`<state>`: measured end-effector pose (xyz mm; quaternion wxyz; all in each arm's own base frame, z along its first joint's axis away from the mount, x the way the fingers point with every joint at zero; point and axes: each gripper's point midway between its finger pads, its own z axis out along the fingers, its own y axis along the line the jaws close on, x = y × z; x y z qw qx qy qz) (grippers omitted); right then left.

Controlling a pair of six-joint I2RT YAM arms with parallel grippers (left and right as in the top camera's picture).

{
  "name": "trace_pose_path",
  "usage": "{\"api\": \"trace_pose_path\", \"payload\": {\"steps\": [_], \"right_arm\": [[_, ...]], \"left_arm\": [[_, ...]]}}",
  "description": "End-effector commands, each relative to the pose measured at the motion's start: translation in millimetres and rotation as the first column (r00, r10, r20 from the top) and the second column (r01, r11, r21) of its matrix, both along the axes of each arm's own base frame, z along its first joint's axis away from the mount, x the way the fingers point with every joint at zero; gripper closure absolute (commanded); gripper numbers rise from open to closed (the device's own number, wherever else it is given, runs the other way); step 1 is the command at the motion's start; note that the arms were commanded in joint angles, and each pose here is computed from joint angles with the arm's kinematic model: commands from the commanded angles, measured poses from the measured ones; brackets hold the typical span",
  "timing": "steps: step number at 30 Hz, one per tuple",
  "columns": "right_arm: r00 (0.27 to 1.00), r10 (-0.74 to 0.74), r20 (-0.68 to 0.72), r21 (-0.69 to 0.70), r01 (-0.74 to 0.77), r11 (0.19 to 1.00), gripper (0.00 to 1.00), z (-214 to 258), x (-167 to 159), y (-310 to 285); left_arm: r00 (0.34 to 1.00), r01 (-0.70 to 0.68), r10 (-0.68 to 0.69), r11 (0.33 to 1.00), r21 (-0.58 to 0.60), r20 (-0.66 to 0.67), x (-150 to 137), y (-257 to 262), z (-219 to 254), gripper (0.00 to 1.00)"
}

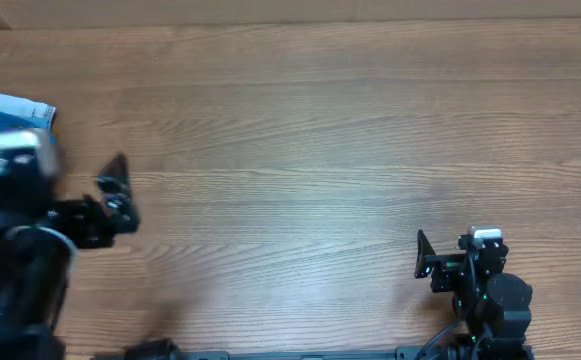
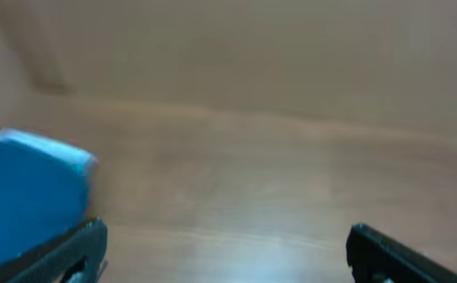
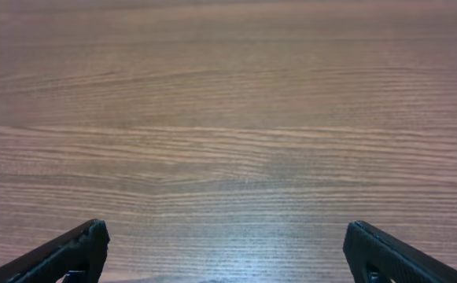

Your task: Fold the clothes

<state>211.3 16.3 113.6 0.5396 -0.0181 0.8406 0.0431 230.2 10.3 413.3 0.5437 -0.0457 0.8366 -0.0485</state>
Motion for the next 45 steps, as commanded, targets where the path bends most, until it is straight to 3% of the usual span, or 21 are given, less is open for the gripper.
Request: {"api": "trace_pose_path", "payload": {"steps": [1, 11, 18, 23, 45], "right_arm": [[1.000, 0.004, -0.002, 0.001, -0.004, 1.000, 0.00, -5, 0, 1], [1.000, 0.004, -0.002, 0.001, -0.004, 1.000, 0.00, -5, 0, 1], [1.000, 0.004, -0.002, 0.001, -0.004, 1.000, 0.00, -5, 0, 1], [1.000, 0.004, -0.002, 0.001, -0.004, 1.000, 0.00, -5, 0, 1], [1.000, 0.004, -0.002, 0.001, -0.004, 1.000, 0.00, -5, 0, 1]], "left_arm": [[0.989, 0.149, -0.149, 0.988, -0.033, 0.006, 6, -26, -65, 0.00], [0.967, 0.247, -0.245, 0.969, -0.029, 0.072, -9, -49, -224, 0.00], [0.975, 0.210, -0.209, 0.978, -0.003, 0.082, -10, -43, -285, 0.00], [0.982, 0.145, -0.148, 0.989, 0.033, 0.121, -6, -31, -282, 0.00], [0.982, 0.144, -0.147, 0.989, 0.032, 0.119, -6, -31, -283, 0.00]]}}
